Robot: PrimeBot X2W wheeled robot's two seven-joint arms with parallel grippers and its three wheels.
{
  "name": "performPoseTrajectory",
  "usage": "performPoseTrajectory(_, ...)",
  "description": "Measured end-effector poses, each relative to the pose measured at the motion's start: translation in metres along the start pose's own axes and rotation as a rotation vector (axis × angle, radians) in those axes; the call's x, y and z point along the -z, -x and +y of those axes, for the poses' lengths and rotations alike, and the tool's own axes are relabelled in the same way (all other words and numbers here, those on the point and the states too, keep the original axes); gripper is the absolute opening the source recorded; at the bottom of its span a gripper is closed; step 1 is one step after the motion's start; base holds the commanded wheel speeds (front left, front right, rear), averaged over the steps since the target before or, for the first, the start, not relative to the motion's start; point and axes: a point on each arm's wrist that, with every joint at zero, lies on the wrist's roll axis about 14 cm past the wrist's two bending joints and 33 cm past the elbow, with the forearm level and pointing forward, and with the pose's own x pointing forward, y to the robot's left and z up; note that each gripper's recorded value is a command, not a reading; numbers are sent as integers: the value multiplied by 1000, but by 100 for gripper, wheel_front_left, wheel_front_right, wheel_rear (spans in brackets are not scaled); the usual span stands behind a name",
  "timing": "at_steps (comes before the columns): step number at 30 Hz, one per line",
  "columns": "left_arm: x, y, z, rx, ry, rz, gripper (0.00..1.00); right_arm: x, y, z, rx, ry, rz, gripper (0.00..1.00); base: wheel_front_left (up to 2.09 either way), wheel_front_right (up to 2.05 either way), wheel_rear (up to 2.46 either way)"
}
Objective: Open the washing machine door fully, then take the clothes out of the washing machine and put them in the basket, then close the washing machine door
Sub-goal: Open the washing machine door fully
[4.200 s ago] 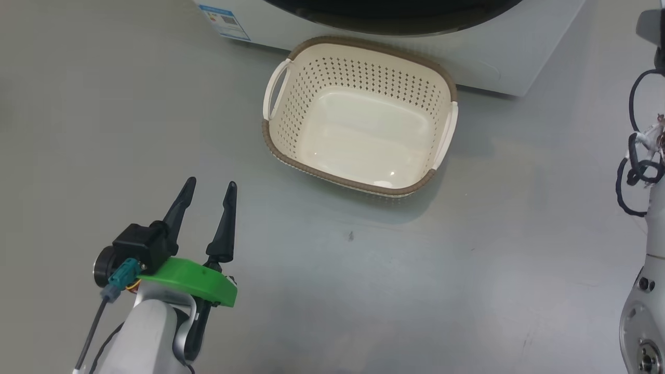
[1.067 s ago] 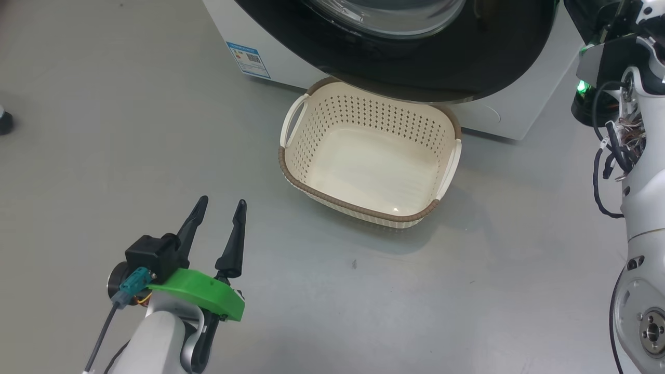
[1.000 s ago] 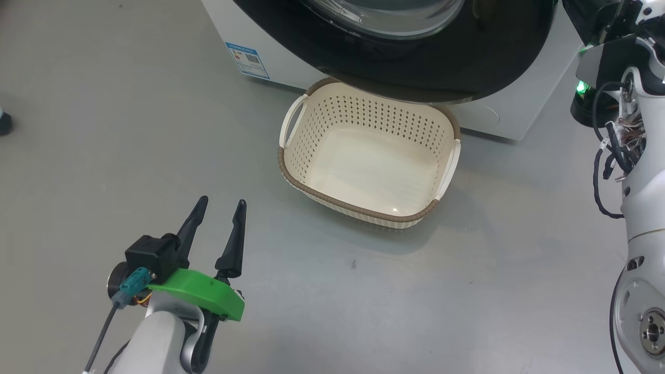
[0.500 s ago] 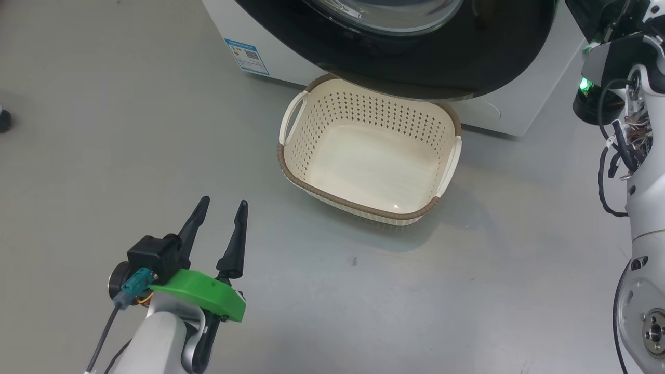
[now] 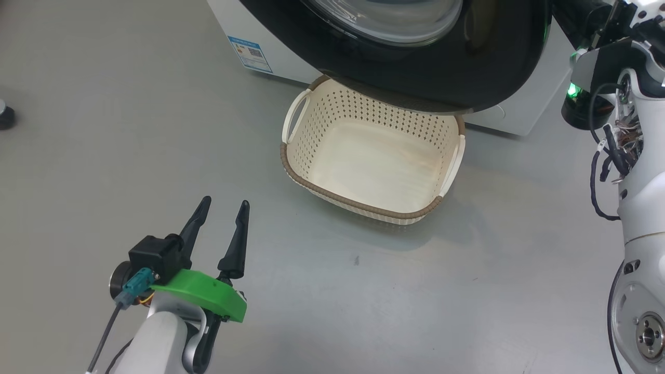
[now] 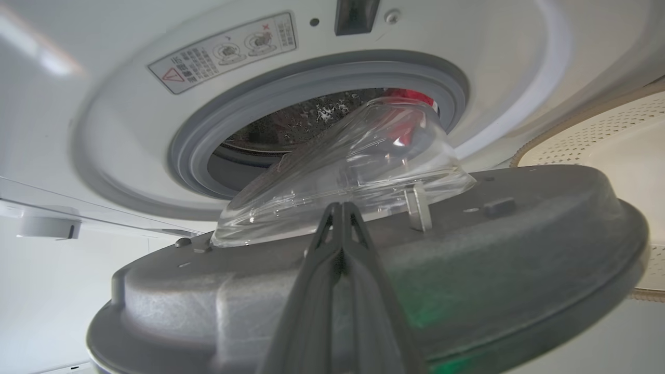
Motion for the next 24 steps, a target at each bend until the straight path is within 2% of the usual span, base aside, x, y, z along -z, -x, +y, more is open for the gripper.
performPoseTrajectory(24,-8,2,-8,26,-3,-27,100,17,15,-8,30,0,41,0,0,0,0)
